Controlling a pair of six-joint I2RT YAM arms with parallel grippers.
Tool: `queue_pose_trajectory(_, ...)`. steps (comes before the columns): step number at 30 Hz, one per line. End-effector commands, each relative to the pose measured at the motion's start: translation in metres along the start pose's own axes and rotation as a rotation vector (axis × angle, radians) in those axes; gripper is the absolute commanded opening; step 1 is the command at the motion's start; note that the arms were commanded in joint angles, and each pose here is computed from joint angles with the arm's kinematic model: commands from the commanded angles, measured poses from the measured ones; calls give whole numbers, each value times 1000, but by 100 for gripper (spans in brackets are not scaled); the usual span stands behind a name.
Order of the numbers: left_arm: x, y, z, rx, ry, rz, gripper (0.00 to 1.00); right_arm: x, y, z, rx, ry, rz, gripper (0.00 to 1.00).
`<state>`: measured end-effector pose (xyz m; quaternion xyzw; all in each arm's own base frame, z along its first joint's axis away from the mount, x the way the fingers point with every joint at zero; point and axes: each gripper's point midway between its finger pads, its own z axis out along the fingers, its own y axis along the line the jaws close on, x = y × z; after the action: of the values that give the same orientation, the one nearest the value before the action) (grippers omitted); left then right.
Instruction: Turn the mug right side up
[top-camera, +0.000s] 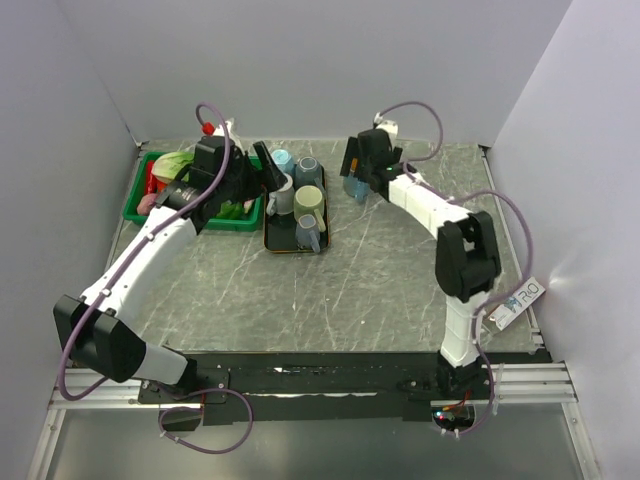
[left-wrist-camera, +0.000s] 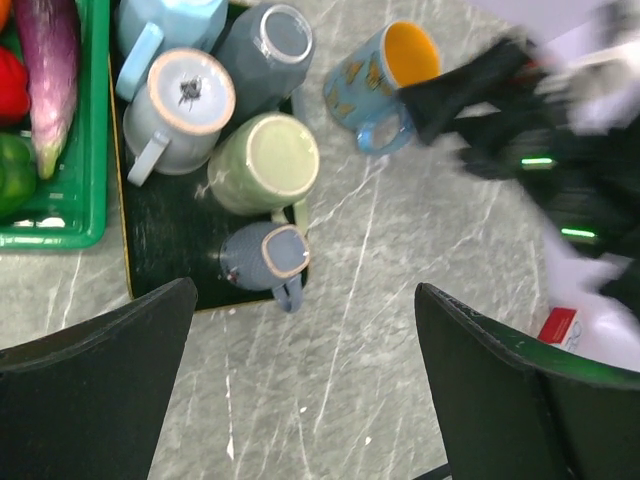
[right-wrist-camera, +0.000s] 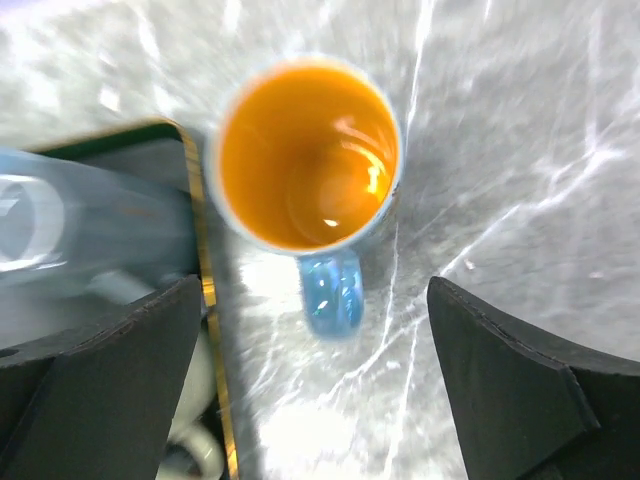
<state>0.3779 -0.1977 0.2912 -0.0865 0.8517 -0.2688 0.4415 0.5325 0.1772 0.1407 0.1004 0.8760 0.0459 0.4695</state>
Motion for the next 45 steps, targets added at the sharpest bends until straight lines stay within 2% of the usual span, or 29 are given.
queue_pose_trajectory(1,16,11,8,-26,19,-33,96,-67,13,-64,-101,-135,-11,100)
queue_pose_trajectory(3,24,11,8,-18,5,-73,96,-66,8,-81,-122,-103,-11,100)
queue_pose_trajectory(5,18,10,8,-37,-66,-101,96,-65,-1,-97,-125,-69,38,100)
queue_pose_trajectory(7,28,13,13,-66,-70,-109,96,-49,-15,-106,-114,27,92,100)
queue_pose_trajectory(10,42,11,24,-98,-41,-118,96,-38,-28,-128,-96,92,125,99)
queue_pose_trajectory(20,85,-2,74,-138,53,-138,96,3,-56,-190,-116,118,234,99)
queue_pose_trajectory(25,100,-5,93,-171,79,-132,96,14,-63,-202,-108,133,251,99)
queue_pose_trajectory(33,125,-7,117,-207,147,-123,99,29,-65,-198,-92,191,245,98)
queue_pose_trajectory(39,151,2,117,-289,190,-97,91,30,-69,-196,-95,200,248,97)
queue_pose_trajectory(43,163,7,119,-310,205,-96,75,32,-72,-194,-97,209,255,97)
queue_pose_trajectory(45,166,8,120,-317,206,-95,73,32,-74,-193,-92,213,260,97)
